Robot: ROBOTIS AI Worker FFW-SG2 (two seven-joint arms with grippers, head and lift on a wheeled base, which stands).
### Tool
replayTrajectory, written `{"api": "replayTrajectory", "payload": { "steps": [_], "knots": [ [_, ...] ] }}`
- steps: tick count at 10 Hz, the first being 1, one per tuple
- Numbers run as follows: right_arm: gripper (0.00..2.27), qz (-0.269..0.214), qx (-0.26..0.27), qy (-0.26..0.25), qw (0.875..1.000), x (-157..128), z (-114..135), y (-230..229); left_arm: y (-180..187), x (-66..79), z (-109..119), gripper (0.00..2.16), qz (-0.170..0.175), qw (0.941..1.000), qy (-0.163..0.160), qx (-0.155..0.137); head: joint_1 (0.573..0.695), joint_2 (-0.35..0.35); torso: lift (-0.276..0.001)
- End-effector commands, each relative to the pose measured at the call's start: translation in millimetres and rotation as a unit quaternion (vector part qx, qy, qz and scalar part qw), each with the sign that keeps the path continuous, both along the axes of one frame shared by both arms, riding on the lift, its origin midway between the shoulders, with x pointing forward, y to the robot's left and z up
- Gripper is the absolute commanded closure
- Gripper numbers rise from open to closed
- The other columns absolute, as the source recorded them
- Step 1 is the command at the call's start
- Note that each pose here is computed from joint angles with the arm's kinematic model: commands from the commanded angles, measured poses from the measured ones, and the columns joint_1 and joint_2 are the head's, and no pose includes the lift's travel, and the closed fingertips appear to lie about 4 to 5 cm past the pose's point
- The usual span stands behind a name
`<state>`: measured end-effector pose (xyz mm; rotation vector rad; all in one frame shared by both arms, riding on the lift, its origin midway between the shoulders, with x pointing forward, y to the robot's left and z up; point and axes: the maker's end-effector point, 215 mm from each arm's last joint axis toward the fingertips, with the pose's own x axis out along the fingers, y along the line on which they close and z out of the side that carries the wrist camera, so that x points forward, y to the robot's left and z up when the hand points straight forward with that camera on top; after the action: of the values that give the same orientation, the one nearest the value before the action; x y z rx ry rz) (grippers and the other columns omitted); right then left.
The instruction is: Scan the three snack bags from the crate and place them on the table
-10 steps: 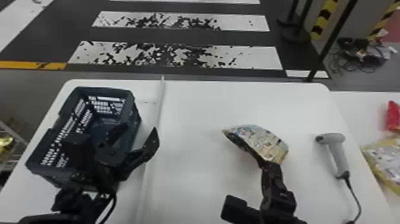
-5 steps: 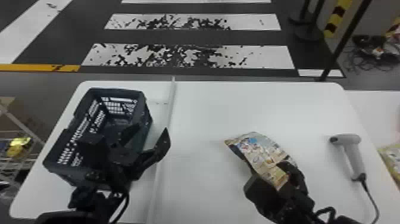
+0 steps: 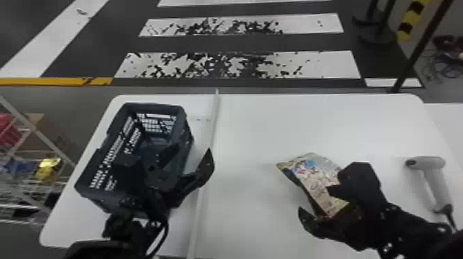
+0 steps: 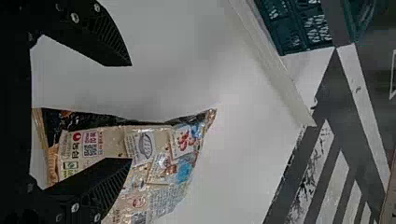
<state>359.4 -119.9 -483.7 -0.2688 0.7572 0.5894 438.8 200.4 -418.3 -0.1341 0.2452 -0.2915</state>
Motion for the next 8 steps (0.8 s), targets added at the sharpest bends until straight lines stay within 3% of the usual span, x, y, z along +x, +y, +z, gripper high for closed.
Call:
{"api": "replayTrajectory", "payload": {
  "steps": [1, 2, 3, 5, 8],
  "knots": [
    [0.73, -0.024, 0.040, -0.002, 0.999, 14, 15, -9, 0, -0.3, -1, 0.06, 0.000, 1.0000, 0.001, 0.000, 0.695, 0.115, -0.062],
    [1.72, -0.034, 0.045, -0.008, 0.998, 21, 20, -17, 1, -0.2, -1, 0.06, 0.000, 1.0000, 0.001, 0.000, 0.695, 0.108, -0.062],
    [2.25, -0.050, 0.047, -0.011, 0.998, 30, 22, -25, 1, -0.3, -2, 0.06, 0.001, 1.0000, 0.002, 0.000, 0.695, 0.103, -0.062],
    [2.25, -0.058, 0.054, -0.013, 0.997, 44, 19, -35, 0, 0.3, -1, 0.06, 0.000, 1.0000, 0.001, 0.000, 0.695, 0.077, -0.062],
    [2.25, -0.068, 0.074, 0.025, 0.995, 42, -20, -33, 0, -0.4, -2, 0.06, 0.001, 1.0000, 0.001, -0.001, 0.695, 0.065, -0.062]
  ]
}}
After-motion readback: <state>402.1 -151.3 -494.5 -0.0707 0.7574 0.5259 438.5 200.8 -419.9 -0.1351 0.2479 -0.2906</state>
